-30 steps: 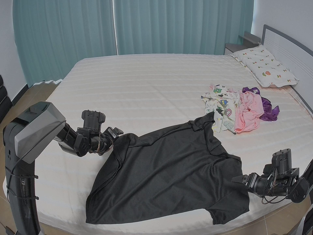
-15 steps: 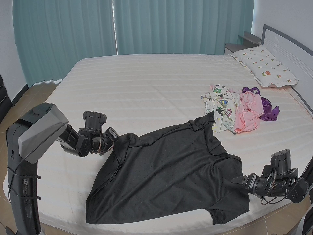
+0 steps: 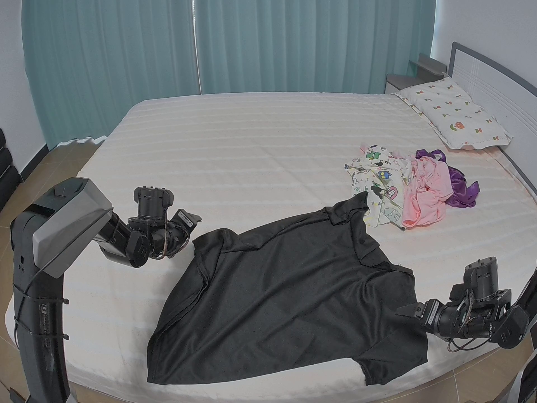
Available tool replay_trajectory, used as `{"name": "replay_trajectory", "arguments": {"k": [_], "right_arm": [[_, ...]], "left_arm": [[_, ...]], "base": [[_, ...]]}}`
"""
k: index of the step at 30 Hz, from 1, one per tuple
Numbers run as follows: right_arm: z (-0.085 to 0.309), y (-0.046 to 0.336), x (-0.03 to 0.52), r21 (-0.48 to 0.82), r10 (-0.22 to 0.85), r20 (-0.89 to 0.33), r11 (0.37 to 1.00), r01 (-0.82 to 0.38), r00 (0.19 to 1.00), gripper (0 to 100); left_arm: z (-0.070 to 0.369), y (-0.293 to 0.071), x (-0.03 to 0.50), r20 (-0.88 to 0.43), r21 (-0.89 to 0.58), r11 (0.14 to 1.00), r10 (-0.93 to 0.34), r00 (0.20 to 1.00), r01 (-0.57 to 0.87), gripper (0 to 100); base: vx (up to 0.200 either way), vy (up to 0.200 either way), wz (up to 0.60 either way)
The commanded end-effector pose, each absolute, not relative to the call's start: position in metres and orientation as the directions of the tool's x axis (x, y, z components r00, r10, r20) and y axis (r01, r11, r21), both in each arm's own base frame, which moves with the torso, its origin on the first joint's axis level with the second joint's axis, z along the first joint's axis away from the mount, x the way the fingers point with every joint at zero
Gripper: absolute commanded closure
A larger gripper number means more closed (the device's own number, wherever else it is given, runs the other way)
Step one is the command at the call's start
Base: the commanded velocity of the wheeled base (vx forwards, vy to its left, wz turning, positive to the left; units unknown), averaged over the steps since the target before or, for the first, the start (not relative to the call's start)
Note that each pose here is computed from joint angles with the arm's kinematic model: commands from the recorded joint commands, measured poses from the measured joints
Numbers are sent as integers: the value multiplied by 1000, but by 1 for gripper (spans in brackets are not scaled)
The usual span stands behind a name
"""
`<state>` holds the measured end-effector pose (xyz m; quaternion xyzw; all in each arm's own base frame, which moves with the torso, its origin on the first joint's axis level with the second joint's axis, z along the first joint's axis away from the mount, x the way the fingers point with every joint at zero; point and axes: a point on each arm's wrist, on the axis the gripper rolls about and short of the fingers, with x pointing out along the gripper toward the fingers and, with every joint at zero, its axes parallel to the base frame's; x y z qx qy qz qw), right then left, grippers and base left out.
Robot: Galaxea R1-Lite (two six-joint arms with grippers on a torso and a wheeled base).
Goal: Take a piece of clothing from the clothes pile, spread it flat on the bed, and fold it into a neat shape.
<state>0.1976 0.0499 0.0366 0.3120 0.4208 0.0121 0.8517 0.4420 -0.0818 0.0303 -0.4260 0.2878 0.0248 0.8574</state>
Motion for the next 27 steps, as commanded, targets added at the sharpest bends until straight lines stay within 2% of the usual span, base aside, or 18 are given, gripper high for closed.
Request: {"name": "replay_trajectory", "arguments": {"k": [1,17,18,27], "right_arm": [[36,51,197,540,288,-711,807,237,641,0],[37,51,196,542,288,-708,806,236,645,0],[37,51,196,541,287,-709,807,235,644,0],[38,51,196,543,285,-704,807,234,651,0]], "left_arm": [[27,-83,442,-499,-737,616,-216,840,-279,0],[17,-97,439,-505,-737,624,-252,825,-260,0],[16,-97,439,-506,-736,625,-252,825,-261,100],[19,-84,448,-483,-742,615,-214,849,-267,100]], "base": [[0,0,0],[0,0,0],[0,0,0],[0,0,0]]}}
